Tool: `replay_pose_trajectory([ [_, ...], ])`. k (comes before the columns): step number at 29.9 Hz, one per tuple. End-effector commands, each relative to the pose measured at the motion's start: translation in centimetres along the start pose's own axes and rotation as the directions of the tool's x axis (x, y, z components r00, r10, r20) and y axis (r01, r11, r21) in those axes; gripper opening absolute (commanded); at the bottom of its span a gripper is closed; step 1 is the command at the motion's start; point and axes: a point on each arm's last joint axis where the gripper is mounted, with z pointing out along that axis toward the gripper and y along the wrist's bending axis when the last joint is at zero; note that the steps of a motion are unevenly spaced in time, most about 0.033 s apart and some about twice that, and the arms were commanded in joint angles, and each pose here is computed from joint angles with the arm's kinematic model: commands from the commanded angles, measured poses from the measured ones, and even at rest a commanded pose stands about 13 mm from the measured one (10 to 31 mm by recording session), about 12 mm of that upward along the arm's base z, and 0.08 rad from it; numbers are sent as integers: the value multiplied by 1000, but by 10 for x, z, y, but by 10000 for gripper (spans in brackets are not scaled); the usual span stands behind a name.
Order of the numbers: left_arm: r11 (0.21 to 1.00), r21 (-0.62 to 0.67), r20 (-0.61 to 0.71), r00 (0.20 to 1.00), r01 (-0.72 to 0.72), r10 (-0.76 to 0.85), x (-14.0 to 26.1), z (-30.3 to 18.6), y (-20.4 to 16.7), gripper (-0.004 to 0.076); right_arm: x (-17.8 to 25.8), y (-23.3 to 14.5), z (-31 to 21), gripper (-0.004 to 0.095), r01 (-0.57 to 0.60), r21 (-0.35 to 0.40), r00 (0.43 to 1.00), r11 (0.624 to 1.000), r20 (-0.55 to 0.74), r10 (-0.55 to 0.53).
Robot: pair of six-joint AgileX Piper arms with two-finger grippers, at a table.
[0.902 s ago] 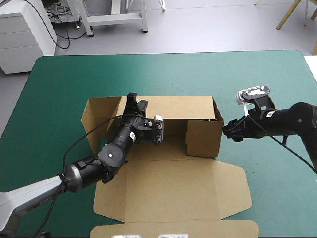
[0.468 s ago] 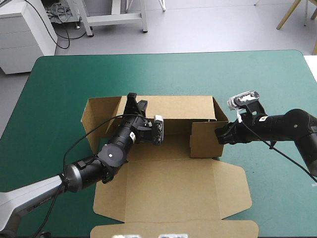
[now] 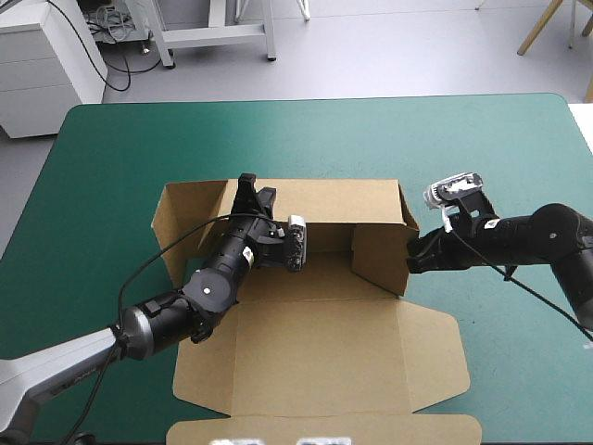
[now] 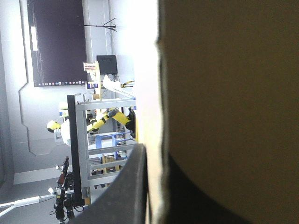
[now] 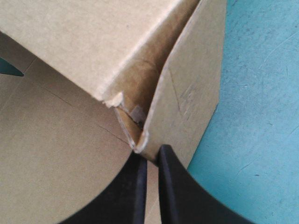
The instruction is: Fold the box
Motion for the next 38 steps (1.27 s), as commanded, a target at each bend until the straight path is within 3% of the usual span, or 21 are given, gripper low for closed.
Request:
replay_pose_trajectory([
  [1,1000,-22,4,1000,0,0,1,-3,4,-10,-7,7,-9,-19,5,-26,999,1000,42,-4],
  [23,999,-36,-16,1000,-1,0,3,-3,6,18,-7,7,-9,-18,11,-22,999,1000,36,-10],
  [26,998,-58,-10,1000,13,-13,2,-9,10,132,-7,7,-9,-18,7,-23,999,1000,36,-6],
  [31,994,-102,53,998,42,-36,-8,-29,21,492,-7,7,-9,-18,5,-19,999,1000,38,-5],
  [34,990,-128,79,996,52,-43,-13,-39,26,660,-7,6,-9,-18,-4,-12,999,1000,45,5],
  [38,978,-199,64,997,63,-51,-19,-55,33,711,-8,5,-9,-18,-6,-3,999,1000,47,6],
])
